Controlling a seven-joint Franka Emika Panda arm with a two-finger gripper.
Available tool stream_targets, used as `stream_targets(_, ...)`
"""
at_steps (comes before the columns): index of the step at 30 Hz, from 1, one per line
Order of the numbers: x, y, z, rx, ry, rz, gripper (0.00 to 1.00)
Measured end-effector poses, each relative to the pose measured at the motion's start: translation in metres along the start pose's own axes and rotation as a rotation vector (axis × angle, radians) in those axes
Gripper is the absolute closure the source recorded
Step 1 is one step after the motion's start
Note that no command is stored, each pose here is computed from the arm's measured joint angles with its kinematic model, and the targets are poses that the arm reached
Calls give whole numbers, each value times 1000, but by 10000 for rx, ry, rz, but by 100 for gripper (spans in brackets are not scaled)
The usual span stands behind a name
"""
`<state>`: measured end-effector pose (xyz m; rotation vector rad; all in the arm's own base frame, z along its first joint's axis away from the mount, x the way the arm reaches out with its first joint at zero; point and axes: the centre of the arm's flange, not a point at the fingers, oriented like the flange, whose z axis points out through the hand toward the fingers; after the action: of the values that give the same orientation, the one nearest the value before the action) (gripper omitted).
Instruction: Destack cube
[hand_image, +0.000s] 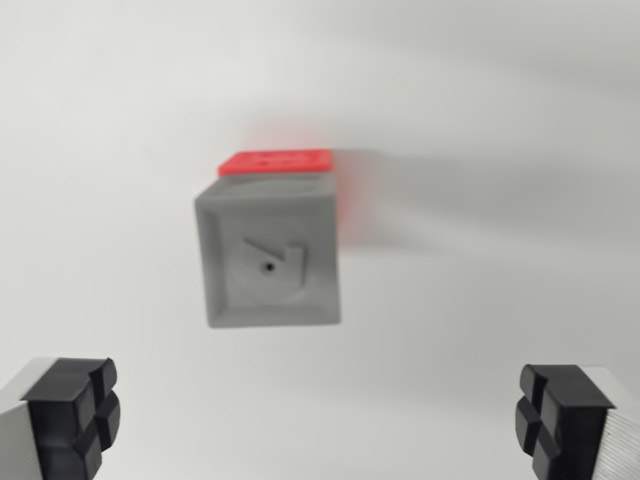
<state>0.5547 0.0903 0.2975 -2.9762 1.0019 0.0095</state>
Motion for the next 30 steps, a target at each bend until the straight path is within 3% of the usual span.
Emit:
stream_targets(8,-17,-15,20,9,12,-473,0)
stream_targets(10,-17,-15,28,17,18,-484,0)
stream_targets(16,-15,-14,56,-13,-7,-488,0)
stream_targets(30,-15,-13,105,-2,-12,-492,0)
